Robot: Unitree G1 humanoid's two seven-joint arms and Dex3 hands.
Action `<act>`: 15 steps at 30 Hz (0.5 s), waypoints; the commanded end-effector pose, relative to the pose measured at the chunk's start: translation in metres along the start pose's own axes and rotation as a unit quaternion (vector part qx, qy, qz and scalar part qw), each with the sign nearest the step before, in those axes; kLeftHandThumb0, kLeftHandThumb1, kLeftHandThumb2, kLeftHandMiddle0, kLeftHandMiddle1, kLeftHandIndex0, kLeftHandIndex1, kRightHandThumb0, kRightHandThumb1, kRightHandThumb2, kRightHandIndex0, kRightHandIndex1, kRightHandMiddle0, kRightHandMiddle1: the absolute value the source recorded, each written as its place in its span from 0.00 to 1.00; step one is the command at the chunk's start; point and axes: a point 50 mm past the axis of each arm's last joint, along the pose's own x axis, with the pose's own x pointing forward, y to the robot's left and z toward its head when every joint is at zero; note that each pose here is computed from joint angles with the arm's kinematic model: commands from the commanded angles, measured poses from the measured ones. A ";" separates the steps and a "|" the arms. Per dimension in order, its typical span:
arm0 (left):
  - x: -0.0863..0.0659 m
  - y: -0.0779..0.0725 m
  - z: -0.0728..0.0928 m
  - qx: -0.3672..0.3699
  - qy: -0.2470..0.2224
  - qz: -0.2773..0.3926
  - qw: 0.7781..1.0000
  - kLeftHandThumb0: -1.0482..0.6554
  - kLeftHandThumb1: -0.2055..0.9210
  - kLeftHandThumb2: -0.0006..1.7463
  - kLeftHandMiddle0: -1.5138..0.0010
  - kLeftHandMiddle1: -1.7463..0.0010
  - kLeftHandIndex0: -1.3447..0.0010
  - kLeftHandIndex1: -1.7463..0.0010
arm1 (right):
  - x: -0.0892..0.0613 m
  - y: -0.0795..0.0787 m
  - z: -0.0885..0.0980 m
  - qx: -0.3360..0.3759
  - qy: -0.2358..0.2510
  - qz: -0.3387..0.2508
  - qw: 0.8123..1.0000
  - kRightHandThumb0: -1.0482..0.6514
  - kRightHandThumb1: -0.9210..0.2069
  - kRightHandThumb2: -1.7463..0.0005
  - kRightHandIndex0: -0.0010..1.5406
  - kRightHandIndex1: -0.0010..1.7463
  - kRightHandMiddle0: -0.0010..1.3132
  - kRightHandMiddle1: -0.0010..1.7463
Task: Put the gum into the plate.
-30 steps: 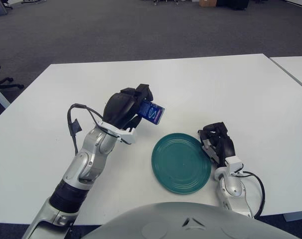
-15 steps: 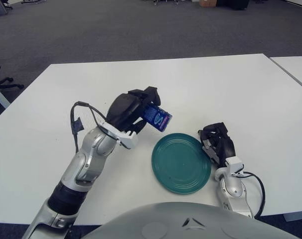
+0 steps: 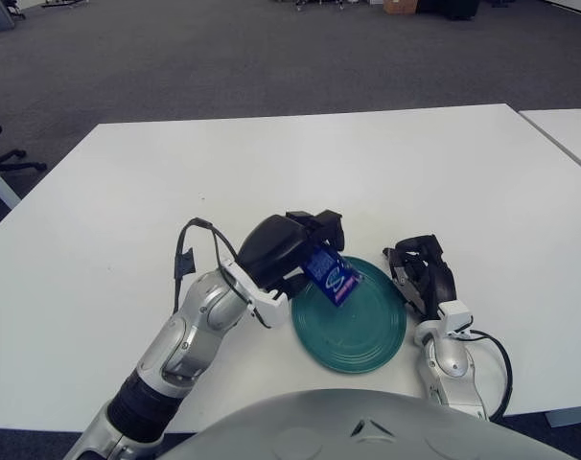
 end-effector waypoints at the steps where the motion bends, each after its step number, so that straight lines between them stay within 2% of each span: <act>1: -0.002 0.000 0.003 0.012 -0.017 -0.017 1.000 0.61 0.20 0.95 0.45 0.02 0.54 0.00 | -0.010 -0.007 -0.027 -0.017 0.083 -0.025 0.996 0.41 0.00 0.70 0.28 0.53 0.15 1.00; 8: 0.000 -0.009 0.007 0.037 -0.043 -0.035 0.998 0.61 0.17 0.95 0.41 0.06 0.53 0.00 | -0.009 -0.009 -0.025 -0.020 0.080 -0.035 0.996 0.41 0.00 0.70 0.28 0.54 0.14 1.00; 15: 0.004 -0.035 0.005 0.072 -0.074 -0.025 0.994 0.61 0.16 0.96 0.40 0.07 0.52 0.00 | -0.009 -0.013 -0.022 -0.019 0.076 -0.041 0.996 0.41 0.00 0.70 0.28 0.54 0.14 1.00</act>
